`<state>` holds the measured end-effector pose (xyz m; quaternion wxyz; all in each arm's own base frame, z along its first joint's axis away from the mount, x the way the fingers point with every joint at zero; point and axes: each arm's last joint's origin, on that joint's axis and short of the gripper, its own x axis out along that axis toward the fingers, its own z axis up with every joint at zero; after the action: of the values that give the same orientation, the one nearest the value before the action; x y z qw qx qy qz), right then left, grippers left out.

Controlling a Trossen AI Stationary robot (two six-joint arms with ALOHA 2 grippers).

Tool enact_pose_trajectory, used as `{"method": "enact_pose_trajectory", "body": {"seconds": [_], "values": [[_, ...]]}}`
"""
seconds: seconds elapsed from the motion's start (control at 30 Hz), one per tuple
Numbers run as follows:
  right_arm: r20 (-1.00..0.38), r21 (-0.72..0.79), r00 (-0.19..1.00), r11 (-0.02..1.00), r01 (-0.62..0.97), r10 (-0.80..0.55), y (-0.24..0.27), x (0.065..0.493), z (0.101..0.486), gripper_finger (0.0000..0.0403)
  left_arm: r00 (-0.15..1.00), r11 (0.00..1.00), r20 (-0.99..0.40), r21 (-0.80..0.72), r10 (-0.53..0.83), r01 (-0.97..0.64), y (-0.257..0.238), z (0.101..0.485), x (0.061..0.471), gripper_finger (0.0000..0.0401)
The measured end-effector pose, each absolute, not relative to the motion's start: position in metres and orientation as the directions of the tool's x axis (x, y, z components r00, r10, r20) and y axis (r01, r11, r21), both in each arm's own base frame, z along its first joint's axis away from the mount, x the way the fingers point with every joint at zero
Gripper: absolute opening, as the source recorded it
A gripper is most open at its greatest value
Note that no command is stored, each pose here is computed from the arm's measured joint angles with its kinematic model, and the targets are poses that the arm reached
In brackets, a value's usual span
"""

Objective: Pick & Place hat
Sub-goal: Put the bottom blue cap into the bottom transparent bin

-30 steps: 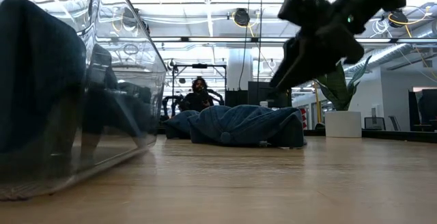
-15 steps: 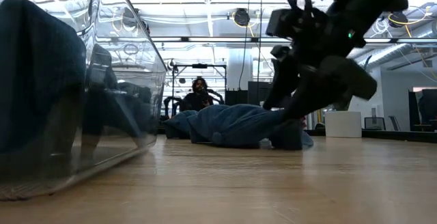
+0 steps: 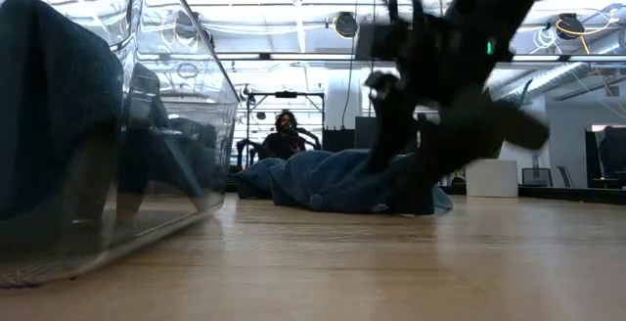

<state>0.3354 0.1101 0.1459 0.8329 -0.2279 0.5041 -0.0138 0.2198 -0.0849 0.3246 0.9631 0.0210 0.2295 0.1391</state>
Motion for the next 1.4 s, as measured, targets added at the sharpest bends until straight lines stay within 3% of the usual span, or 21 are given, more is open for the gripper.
{"method": "enact_pose_trajectory", "body": {"seconds": [0.3, 0.47, 0.67, 1.07, 1.4], "values": [[-0.738, -0.662, 0.32, 0.729, -0.175, -0.594, 0.089, 0.322, 0.127, 0.0263, 0.845, 0.953, -0.443, 0.098, 0.299, -0.286, -0.08, 0.323, 0.223, 0.0262], [-0.579, -0.805, 0.355, 0.584, -0.107, -0.734, 0.087, 0.321, 0.139, 0.0263, 0.838, 0.95, -0.451, 0.096, 0.307, -0.297, -0.079, 0.32, 0.227, 0.0258], [-0.472, -0.865, 0.361, 0.501, -0.015, -0.804, 0.085, 0.321, 0.14, 0.0263, 0.827, 0.946, -0.464, 0.105, 0.318, -0.305, -0.077, 0.317, 0.231, 0.0264], [-0.449, -0.841, 0.358, 0.523, 0.138, -0.818, 0.081, 0.323, 0.141, 0.0255, 0.819, 0.945, -0.473, 0.117, 0.324, -0.306, -0.077, 0.313, 0.235, 0.0255], [-0.6, -0.727, 0.299, 0.662, 0.185, -0.742, 0.063, 0.322, 0.13, 0.0171, 0.82, 0.945, -0.472, 0.116, 0.323, -0.306, -0.077, 0.313, 0.235, 0.0264]]}}
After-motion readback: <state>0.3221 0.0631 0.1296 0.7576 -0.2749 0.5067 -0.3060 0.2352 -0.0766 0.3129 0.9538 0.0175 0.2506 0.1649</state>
